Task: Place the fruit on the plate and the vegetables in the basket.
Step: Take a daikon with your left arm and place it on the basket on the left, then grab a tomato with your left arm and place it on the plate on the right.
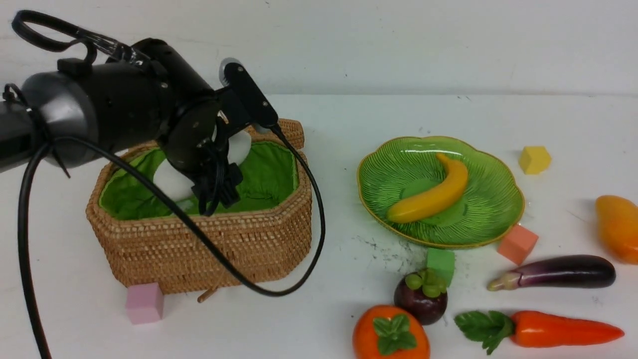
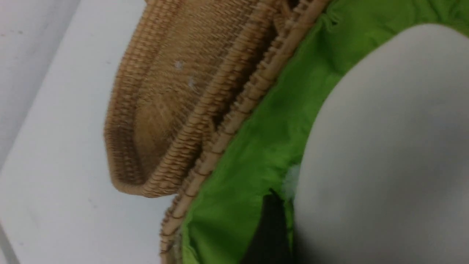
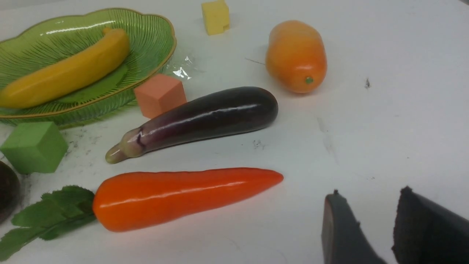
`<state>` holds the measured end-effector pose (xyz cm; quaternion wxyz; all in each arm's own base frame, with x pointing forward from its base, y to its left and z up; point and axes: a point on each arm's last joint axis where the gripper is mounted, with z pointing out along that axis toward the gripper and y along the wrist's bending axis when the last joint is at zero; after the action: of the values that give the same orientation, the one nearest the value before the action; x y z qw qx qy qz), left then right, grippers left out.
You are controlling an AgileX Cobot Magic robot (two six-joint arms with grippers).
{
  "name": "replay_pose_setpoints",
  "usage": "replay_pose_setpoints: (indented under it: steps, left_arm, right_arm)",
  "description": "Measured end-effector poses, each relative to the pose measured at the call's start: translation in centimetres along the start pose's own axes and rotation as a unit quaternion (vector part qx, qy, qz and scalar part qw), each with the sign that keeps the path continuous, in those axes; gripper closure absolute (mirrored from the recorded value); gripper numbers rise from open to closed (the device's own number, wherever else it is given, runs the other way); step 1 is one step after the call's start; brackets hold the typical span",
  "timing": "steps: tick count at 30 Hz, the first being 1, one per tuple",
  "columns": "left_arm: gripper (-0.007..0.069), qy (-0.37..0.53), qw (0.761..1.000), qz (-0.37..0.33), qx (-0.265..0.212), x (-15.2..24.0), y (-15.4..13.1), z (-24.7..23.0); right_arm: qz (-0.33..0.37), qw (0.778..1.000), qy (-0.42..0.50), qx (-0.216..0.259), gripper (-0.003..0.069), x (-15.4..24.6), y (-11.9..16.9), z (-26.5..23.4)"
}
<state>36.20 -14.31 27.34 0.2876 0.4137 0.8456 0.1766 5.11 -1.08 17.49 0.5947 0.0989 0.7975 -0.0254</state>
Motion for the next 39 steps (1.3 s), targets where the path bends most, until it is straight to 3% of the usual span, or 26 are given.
replay_pose_setpoints:
  steps: [2, 5, 15, 21, 25, 29, 34, 39]
  left_arm:
    - [-0.0033, 0.002, 1.000, -0.003, 0.018, 0.1, -0.2, -0.5]
    - [-0.0040, -0.011, 0.999, -0.008, 0.038, 0.1, -0.2, -1.7]
    - [0.0051, -0.077, 0.995, -0.045, 0.044, 0.3, 1.2, -7.4]
    - [0.0058, -0.085, 0.994, -0.052, 0.043, 0.7, 1.5, -8.8]
    - [0.0060, -0.090, 0.991, -0.075, 0.071, 0.5, 1.0, -8.8]
    - [0.0080, -0.090, 0.970, -0.154, 0.168, 0.2, -0.5, -9.2]
    - [0.0095, -0.066, 0.902, -0.272, 0.329, -0.9, -3.4, -10.4]
    - [0.0095, -0.022, 0.867, -0.267, 0.421, -2.8, -8.0, -10.4]
  right_arm:
    - [0.000, 1.000, 0.000, 0.000, 0.0417, 0.0, 0.0, 0.0]
    - [0.000, 1.000, 0.000, 0.000, 0.0417, 0.0, 0.0, 0.0]
    - [0.000, 1.000, 0.000, 0.000, 0.0417, 0.0, 0.0, 0.0]
    - [0.000, 1.000, 0.000, 0.000, 0.0417, 0.0, 0.0, 0.0]
    - [0.000, 1.000, 0.000, 0.000, 0.0417, 0.0, 0.0, 0.0]
    - [0.000, 1.000, 0.000, 0.000, 0.0417, 0.0, 0.0, 0.0]
    - [0.000, 1.000, 0.000, 0.000, 0.0417, 0.0, 0.0, 0.0]
    - [0.000, 1.000, 0.000, 0.000, 0.0417, 0.0, 0.0, 0.0]
